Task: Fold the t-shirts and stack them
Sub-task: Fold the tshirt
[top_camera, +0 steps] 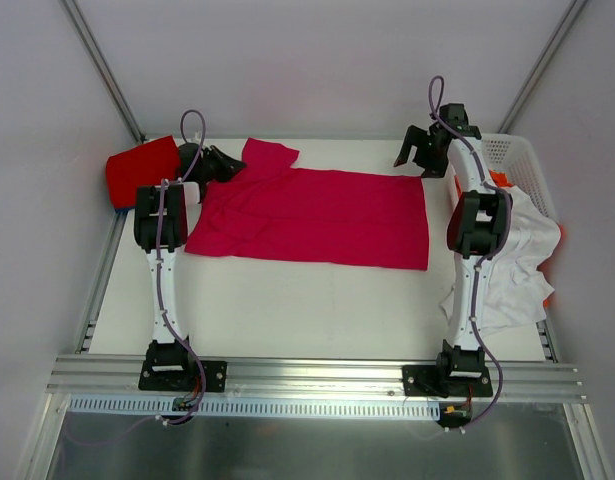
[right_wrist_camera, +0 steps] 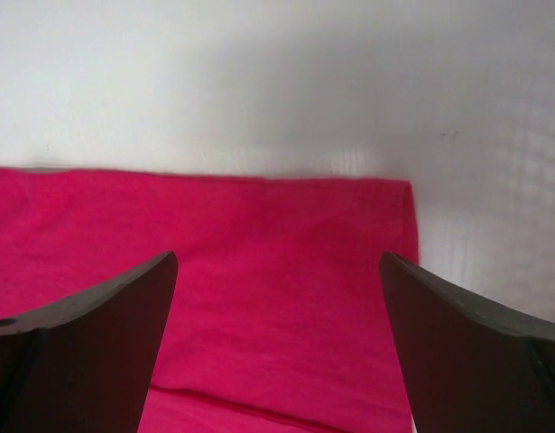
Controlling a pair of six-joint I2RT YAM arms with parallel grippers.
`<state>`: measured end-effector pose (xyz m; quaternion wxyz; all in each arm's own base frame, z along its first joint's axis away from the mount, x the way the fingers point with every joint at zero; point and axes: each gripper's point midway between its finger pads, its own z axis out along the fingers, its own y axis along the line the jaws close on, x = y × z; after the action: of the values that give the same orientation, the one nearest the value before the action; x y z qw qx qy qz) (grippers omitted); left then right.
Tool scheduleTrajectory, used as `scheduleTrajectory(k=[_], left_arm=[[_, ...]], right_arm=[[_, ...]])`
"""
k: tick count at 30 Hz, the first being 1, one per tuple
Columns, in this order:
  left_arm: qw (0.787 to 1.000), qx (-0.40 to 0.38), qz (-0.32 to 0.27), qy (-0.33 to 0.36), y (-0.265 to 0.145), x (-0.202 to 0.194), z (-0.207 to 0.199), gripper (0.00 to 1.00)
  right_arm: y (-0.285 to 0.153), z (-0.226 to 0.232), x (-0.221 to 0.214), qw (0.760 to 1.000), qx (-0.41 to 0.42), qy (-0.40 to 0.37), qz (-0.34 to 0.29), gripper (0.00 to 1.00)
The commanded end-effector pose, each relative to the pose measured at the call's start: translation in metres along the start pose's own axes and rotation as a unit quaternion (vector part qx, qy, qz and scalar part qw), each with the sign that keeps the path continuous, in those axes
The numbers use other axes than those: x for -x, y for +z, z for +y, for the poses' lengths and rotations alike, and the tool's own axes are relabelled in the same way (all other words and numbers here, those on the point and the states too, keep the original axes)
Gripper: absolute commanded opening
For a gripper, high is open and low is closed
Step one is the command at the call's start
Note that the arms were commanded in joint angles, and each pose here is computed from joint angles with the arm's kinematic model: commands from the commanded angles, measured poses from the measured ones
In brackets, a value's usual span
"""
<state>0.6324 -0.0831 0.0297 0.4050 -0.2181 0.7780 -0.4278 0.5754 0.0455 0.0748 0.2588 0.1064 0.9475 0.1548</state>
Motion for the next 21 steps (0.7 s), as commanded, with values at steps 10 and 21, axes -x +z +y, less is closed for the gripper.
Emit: scheduleTrajectory(k=[10, 21], left_arm=[[0.999, -0.021, -0.021, 0.018, -0.01, 0.022, -0.021, 0.0], [0.999, -0.028, -0.025, 0.019, -0.012, 0.022, -0.022, 0.0]], right_arm=[[0.023, -0.035, -0.041, 0.97, 0.191, 0.095, 0.12, 0.99], [-0.094, 0.092, 0.016, 0.883, 0.468, 0.035, 0.015, 0.99]])
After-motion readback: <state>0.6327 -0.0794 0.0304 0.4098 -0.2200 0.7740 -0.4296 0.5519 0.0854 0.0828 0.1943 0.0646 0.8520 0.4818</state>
